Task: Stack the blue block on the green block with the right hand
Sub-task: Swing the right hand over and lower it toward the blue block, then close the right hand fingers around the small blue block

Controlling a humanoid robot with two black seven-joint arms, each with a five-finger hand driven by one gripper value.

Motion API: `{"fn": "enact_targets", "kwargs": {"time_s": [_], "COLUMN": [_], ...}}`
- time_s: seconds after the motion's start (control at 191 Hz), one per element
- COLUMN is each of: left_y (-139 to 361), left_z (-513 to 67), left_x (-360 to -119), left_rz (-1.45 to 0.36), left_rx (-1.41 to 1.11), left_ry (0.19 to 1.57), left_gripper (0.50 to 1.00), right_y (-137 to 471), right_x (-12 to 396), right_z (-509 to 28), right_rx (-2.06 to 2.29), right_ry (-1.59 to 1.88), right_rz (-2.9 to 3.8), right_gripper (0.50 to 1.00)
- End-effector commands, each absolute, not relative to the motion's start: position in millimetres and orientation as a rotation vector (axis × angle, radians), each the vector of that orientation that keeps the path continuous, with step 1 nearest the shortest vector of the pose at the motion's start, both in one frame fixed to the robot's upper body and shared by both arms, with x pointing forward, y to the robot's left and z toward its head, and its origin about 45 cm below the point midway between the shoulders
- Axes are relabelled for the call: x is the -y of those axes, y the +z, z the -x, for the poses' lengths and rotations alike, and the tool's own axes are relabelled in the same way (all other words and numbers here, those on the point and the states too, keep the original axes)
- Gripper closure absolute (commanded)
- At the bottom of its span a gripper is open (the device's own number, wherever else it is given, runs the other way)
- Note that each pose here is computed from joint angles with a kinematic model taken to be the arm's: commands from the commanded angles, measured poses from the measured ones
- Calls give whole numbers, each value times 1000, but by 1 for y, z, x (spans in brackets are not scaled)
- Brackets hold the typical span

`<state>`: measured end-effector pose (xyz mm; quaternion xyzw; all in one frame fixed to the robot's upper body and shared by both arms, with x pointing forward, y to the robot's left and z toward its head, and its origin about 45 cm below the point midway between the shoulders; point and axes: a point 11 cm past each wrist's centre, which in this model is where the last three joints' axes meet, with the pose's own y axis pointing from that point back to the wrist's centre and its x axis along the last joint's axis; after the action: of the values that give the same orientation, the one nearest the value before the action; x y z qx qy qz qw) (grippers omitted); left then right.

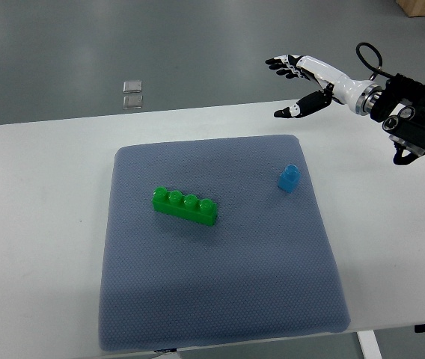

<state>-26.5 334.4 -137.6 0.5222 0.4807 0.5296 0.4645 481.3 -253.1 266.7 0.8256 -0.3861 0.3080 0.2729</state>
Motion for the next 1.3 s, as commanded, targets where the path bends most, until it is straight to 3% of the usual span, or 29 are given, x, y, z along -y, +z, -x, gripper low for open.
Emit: {"fn": "enact_targets", "kwargs": {"time_s": [0.0,0.471,0.812,1.293], "left_y": [-138,-138,-138,-138], "left_z": [27,26,27,27], "left_x": [-334,-334,-334,-334], "left_rz": [-1283,-1282,-1283,-1283], "left_rx": [-1182,-1180,-1182,-1182], "left_ry": [1301,1301,1301,1301], "left_gripper": [500,500,500,500], "right_y": [274,255,234,207], "right_x": [255,228,223,248], "right_z": [-477,-448,-439,-442], "right_rx": [814,159,71,146], "right_ry": [954,1250,1264,1242], "right_rz": [-2123,-1844,-1812,-1767], "right_gripper": [589,589,591,603]}}
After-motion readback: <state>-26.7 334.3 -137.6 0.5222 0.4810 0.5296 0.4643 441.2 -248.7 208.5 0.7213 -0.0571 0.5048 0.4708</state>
